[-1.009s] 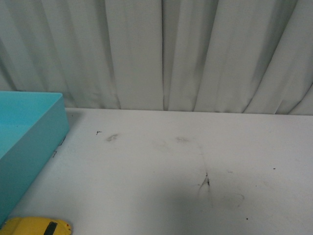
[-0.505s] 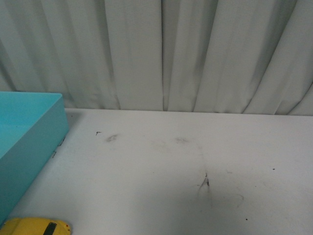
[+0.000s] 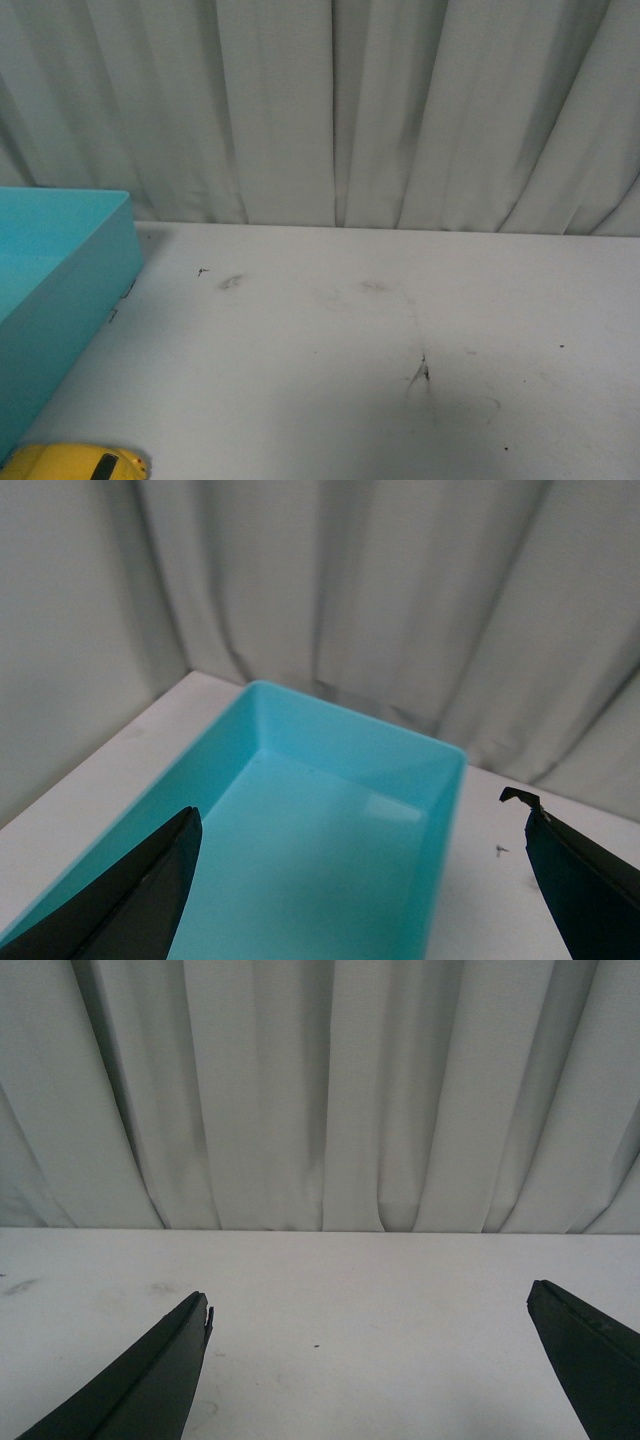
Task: Wind up and store yellow beetle toy
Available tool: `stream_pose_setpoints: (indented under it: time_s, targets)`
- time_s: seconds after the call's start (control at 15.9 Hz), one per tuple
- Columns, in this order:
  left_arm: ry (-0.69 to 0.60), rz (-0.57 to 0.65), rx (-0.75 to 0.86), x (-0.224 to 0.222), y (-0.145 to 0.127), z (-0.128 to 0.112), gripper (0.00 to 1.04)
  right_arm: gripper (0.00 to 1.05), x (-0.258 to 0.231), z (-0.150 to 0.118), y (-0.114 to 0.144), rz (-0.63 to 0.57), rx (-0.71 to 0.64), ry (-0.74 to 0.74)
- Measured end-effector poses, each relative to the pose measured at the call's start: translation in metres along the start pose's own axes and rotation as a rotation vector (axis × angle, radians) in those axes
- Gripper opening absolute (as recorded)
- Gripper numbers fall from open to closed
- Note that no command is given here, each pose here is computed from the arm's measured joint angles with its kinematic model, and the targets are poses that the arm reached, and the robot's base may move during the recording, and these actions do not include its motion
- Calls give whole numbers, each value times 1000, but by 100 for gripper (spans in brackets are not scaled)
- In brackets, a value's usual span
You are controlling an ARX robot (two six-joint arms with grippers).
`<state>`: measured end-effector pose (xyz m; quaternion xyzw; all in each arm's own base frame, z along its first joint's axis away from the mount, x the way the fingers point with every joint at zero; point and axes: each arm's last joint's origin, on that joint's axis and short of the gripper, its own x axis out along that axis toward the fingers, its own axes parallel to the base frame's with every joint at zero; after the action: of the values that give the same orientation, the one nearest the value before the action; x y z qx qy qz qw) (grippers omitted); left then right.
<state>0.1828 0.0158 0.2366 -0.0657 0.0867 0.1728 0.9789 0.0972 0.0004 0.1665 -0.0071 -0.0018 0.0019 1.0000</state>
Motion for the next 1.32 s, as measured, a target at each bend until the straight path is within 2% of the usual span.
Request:
stream_pose_setpoints:
  time_s: [0.19,0.32,0.44,0.69,0.88,1.14,1.32]
  targets:
    - [38,-340,203,49,-58,18,98,98,0,0,0,0,0,0]
    - [116,-654,436,50,-89,9,98,98,0,0,0,0,0,0]
    - [296,-802,711,51,-91,-12,98,98,0,0,0,0,0,0]
    - [540,-1085,1117,30,-112,-33,98,98,0,0,0,0,0,0]
    - [656,-1139,1273,36,-117,-54,98,98,0,0,0,0,0,0]
    - [727,-1156,1446,46,-122,-76,98,98,0,0,0,0,0,0]
    - [776,-1162,1504,54,-120,-91,98,98,0,0,0,0,0,0]
